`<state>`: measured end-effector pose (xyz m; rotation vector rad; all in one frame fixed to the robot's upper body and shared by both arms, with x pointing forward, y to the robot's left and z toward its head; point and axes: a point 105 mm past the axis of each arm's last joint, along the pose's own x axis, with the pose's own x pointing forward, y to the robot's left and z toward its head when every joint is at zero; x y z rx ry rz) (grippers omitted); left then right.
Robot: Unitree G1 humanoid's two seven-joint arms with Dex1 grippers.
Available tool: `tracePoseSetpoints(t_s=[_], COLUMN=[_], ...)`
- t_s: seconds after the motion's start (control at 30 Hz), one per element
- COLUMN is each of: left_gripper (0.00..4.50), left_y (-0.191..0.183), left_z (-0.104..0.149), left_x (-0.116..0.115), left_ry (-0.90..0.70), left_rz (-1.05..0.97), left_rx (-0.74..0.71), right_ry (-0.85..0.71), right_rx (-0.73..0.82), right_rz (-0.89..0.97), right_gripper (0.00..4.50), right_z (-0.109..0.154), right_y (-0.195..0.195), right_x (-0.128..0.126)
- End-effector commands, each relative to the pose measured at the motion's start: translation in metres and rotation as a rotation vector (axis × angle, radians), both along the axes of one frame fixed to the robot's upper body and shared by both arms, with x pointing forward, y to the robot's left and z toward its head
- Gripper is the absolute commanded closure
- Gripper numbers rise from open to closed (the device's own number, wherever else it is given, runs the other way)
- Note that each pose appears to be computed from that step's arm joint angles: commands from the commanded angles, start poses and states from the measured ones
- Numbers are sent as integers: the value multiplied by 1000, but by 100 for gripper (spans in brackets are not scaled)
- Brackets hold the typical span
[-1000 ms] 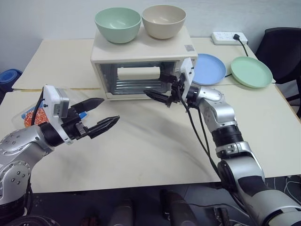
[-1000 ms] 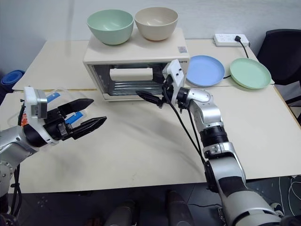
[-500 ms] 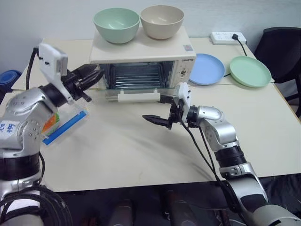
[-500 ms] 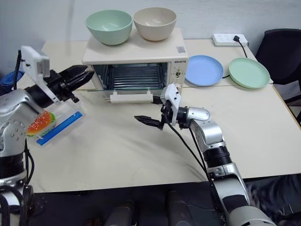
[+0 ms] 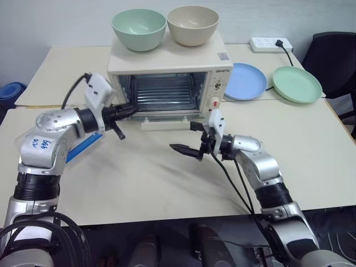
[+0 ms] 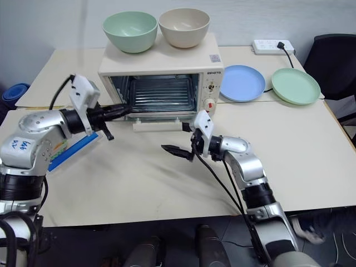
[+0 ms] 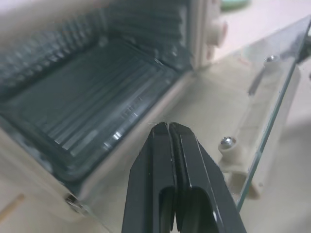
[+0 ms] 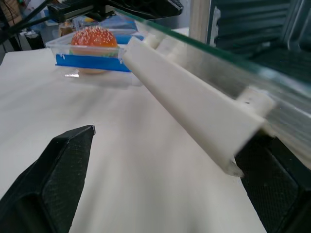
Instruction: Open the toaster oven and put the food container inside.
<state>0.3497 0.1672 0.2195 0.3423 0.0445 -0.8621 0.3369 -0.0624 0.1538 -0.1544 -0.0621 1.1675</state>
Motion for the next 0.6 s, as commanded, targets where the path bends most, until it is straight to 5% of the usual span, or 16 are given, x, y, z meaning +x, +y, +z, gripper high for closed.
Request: tracePoseSetpoints(t_s=[0.03, 0.27, 0.4, 0.6], left_gripper=[445, 445, 445, 445], left_y=[-1, 4, 12, 20], left_z=[6, -35, -64, -71], left_x=[-10, -29, -39, -44], left_ry=[-25, 112, 174, 165], left_rz=[-21, 16, 75, 210], left_rx=[30, 46, 60, -23], right_ry=[-19, 88, 61, 35], right_rx=[-10, -71, -42, -21], right_rz=[-42, 34, 36, 141], right_gripper=[0, 0, 0, 0], right_z=[5, 5, 28, 53], right_y=[-24, -61, -62, -49], right_x=[-14, -70, -72, -80])
